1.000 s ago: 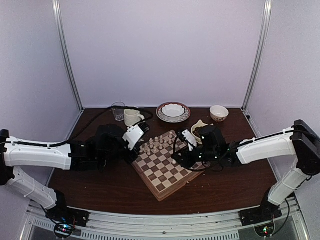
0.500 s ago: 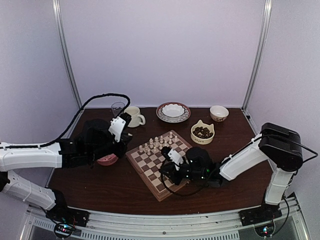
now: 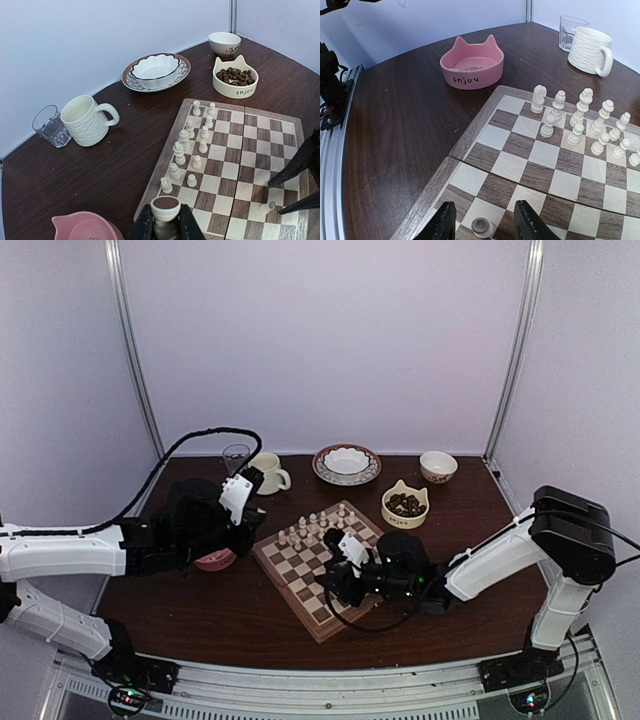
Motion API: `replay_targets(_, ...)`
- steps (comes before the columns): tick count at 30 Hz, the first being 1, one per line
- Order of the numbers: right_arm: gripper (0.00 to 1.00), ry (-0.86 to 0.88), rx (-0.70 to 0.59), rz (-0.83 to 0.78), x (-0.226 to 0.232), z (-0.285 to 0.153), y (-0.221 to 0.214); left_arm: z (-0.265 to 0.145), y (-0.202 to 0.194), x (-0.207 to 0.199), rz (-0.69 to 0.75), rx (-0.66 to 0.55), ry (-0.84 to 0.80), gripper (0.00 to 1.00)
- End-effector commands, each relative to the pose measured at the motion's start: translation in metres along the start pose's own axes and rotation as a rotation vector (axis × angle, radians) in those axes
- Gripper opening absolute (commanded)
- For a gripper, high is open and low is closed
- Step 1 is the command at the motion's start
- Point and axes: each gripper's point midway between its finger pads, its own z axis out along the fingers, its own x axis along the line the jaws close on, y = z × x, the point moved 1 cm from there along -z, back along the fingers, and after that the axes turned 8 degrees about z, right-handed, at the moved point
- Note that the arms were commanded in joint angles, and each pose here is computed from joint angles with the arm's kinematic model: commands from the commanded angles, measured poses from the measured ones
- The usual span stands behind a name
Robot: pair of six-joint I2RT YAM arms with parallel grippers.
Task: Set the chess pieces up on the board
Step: Place the rook on the chessboard, then pick up the rook from the chessboard.
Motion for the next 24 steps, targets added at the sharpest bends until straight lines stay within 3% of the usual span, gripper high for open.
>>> replay_targets(1,0.43,-0.003,0.015,-0.029,0.008,-0.013,0.023,0.003,0.001,0.000,-0.018,-0.003,-0.004,0.00)
replay_targets(7,0.44,-0.057,0.123,-0.034,0.008,-0.037,0.036,0.008,-0.004,0.006,-0.070,0.022,-0.025,0.00)
replay_targets(13,0.51,-0.112,0.119,-0.026,0.003,-0.052,0.050,0.016,-0.014,0.014,-0.188,0.053,-0.096,0.00)
replay_targets(15,0.59,-0.141,0.091,-0.009,-0.001,-0.059,0.054,0.016,-0.013,0.013,-0.224,0.049,-0.133,0.00)
replay_targets(17,0.78,-0.179,0.054,0.015,-0.008,-0.067,0.055,0.015,-0.010,0.011,-0.250,0.038,-0.162,0.00)
replay_targets(19,0.91,-0.173,0.022,0.018,-0.009,-0.073,0.053,0.015,-0.011,0.013,-0.281,0.037,-0.164,0.00)
replay_targets(24,0.82,-0.139,0.048,0.007,-0.004,-0.072,0.054,0.021,-0.030,0.036,-0.416,0.088,-0.132,0.00)
